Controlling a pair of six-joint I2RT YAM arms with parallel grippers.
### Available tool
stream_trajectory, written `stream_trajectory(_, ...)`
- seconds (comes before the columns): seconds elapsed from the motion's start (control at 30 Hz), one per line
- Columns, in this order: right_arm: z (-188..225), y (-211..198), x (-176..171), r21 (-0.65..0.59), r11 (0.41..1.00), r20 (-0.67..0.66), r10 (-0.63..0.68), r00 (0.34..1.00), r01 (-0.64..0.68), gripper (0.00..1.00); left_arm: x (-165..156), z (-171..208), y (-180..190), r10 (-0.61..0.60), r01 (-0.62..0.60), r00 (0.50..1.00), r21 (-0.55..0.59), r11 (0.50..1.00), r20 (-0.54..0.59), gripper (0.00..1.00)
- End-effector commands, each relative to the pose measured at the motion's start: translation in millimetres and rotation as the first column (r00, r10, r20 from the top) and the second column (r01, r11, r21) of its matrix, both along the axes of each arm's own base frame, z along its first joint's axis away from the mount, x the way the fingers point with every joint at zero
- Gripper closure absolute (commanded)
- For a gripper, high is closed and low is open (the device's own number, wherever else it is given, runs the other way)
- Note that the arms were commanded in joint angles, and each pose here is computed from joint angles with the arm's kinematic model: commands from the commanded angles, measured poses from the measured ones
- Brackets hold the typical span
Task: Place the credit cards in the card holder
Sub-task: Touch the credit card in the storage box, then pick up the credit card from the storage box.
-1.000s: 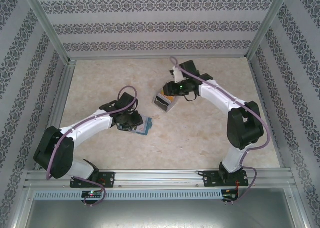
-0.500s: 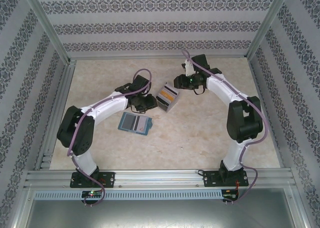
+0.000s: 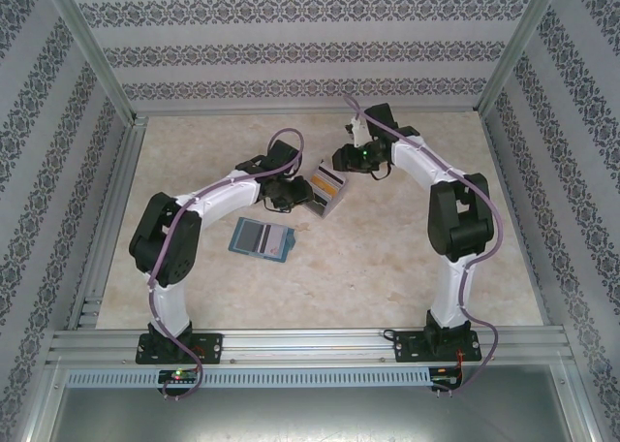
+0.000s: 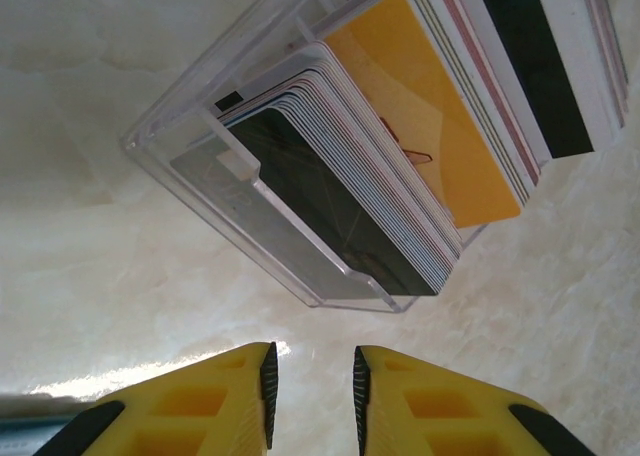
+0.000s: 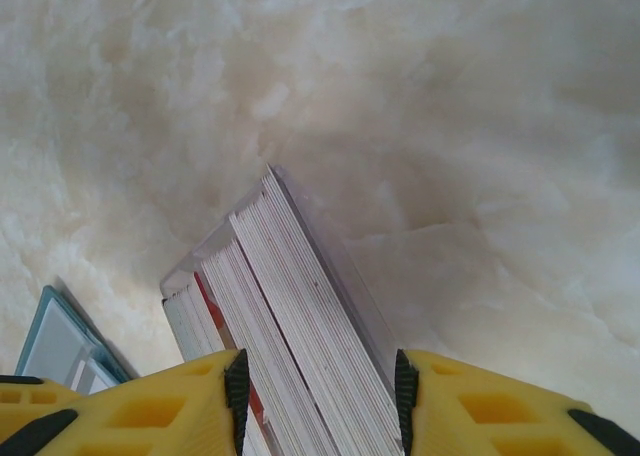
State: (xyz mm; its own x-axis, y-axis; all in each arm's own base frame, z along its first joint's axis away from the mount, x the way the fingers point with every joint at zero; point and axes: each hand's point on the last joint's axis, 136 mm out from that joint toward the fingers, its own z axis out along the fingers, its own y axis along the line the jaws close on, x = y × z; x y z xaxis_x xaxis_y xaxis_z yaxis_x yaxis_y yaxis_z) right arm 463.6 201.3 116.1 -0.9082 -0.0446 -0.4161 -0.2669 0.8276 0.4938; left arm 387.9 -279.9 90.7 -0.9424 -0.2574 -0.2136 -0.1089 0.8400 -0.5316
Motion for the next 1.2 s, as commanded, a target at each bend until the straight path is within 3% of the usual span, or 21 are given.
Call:
stream_trajectory(0.0,7.0,3.6,7.4,0.029,0.999,0.006,0.029,1.000,-0.029,0.54,13.6,3.2,-8.5,0.000,0.001,0.999,-0.026,1.000,0.041,0.71)
stream_trajectory(0.37,-9.7,10.7,19.3,0.051,0.998,-0.018,0.045,0.999,-0.044,0.54,21.7,-15.5,-11.1,0.033,-0.033,0.999,-0.025,0.999,0.025,0.71)
stream_trajectory(1.17,-24.7,30.0,6.4,0.083,0.992,-0.073,0.104,0.992,-0.098,0.54,25.6,-32.4,-11.9,0.045,-0.045,0.999,-0.011,0.999,0.001,0.70)
